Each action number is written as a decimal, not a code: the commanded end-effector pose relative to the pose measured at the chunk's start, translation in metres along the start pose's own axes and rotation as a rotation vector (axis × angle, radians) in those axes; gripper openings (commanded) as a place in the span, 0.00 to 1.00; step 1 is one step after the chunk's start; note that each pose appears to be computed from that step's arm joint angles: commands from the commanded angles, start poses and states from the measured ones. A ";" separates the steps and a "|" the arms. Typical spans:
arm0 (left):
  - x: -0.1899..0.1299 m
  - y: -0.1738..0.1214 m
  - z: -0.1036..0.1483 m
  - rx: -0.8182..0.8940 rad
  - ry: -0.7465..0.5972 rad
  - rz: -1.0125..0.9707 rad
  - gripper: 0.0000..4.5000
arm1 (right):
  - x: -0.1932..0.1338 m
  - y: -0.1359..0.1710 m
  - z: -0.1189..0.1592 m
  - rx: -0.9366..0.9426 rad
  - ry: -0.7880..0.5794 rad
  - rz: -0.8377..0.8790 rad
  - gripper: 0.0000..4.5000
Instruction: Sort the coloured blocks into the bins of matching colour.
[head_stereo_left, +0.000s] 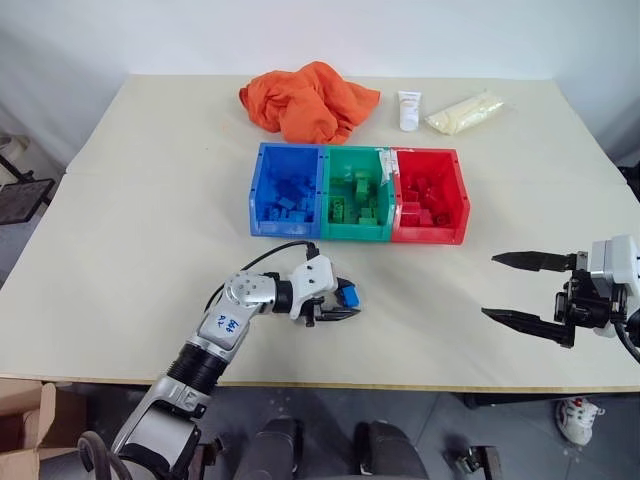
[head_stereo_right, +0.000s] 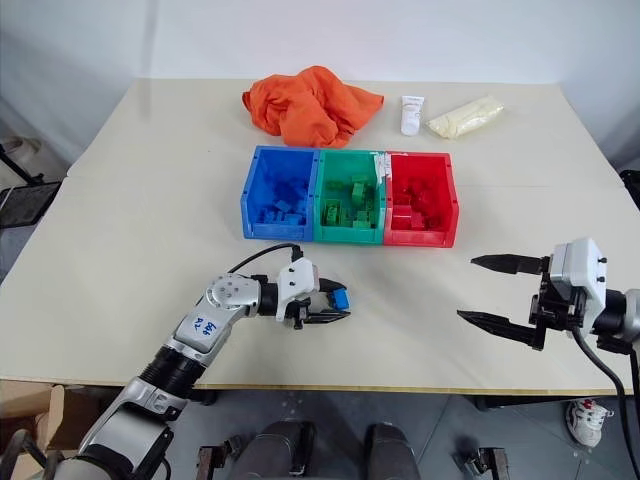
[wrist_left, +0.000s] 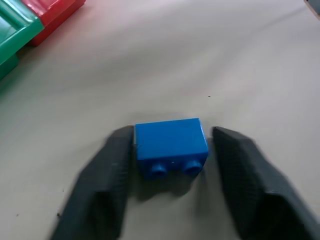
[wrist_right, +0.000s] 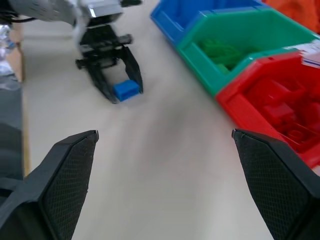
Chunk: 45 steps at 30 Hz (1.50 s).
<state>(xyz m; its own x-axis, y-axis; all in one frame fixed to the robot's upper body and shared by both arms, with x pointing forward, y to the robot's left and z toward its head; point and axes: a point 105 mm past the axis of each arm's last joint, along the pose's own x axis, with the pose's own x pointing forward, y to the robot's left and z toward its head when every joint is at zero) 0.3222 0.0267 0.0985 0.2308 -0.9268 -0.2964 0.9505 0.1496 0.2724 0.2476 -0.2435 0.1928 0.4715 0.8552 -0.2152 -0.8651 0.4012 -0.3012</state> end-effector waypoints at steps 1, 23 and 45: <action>0.001 0.003 0.005 0.028 -0.014 0.000 0.33 | -0.004 -0.001 0.009 -0.039 -0.019 -0.013 1.00; -0.085 0.138 0.076 0.109 -0.098 0.757 0.33 | 0.018 -0.009 0.011 -0.051 -0.068 -0.013 1.00; -0.129 0.111 0.089 0.032 -0.211 0.539 1.00 | 0.031 -0.021 0.013 -0.068 -0.085 0.021 1.00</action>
<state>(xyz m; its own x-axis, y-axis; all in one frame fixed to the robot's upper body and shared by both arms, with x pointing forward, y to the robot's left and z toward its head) 0.3959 0.1359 0.2349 0.6940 -0.7182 0.0502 0.6522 0.6567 0.3786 0.2779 -0.2222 0.1984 0.4438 0.8822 -0.1573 -0.8648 0.3757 -0.3331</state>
